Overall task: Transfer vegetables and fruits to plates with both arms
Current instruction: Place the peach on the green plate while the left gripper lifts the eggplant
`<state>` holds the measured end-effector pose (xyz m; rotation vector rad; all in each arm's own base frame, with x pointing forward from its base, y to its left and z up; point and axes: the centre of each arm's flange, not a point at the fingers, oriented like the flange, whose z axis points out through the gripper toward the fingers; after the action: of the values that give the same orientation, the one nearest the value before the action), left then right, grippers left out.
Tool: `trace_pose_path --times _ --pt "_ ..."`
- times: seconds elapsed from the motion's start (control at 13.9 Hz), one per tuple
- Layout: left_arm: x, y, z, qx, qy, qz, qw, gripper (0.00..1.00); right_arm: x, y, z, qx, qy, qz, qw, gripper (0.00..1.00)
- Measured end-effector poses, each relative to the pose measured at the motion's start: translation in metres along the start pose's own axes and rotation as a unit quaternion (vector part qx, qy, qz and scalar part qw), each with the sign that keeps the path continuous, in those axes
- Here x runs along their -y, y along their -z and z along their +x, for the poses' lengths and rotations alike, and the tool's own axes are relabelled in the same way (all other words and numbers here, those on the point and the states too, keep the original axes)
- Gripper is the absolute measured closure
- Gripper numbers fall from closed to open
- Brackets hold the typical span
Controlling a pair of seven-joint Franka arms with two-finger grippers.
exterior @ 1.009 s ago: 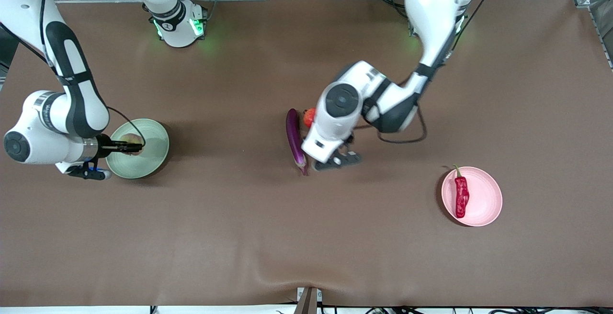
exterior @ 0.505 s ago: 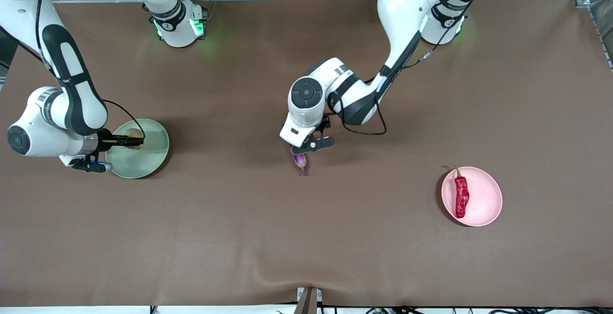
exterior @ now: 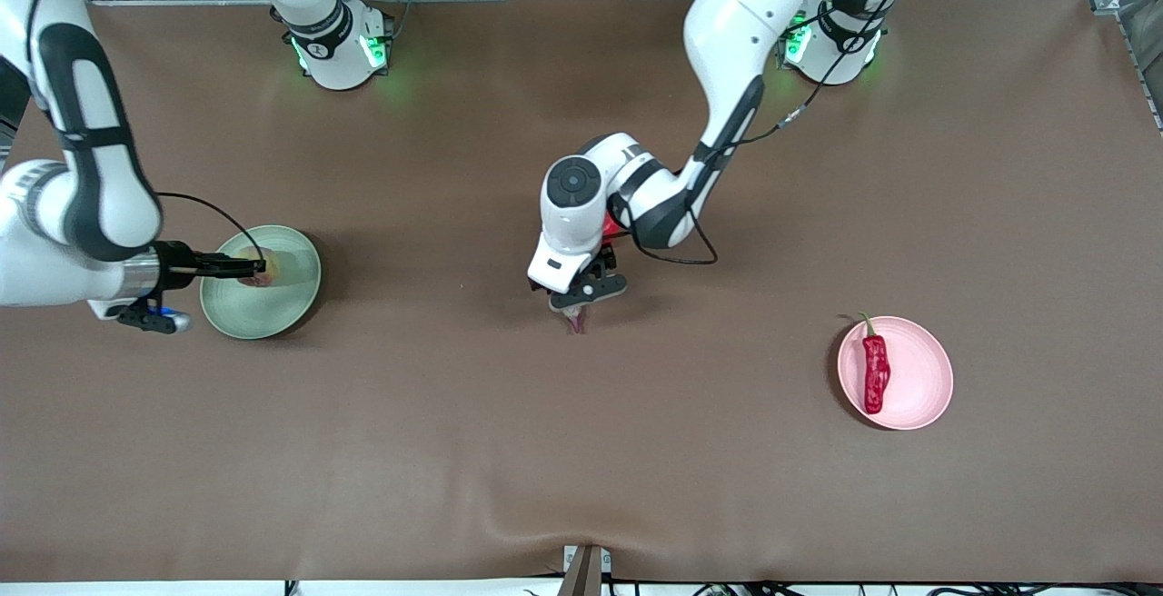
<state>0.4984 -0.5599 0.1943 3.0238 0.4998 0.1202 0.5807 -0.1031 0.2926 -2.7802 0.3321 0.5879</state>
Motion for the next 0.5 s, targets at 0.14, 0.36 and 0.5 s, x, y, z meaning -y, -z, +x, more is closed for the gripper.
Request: trace_pose_path --times 0.14,0.36,0.5 --pt "-0.006 -0.011 -0.013 -0.015 0.009 -0.010 1.000 0.00 0.029 0.022 -0.002 0.001 -0.048 -0.001 0.999 0.00" --pt "-0.006 -0.021 -0.017 -0.016 0.010 -0.007 1.000 0.00 0.091 0.037 -0.005 -0.011 -0.096 -0.014 0.995 0.00" --pt "-0.006 -0.025 -0.020 -0.015 0.021 -0.005 1.000 0.07 0.111 0.053 -0.015 0.009 -0.099 -0.021 0.995 0.00"
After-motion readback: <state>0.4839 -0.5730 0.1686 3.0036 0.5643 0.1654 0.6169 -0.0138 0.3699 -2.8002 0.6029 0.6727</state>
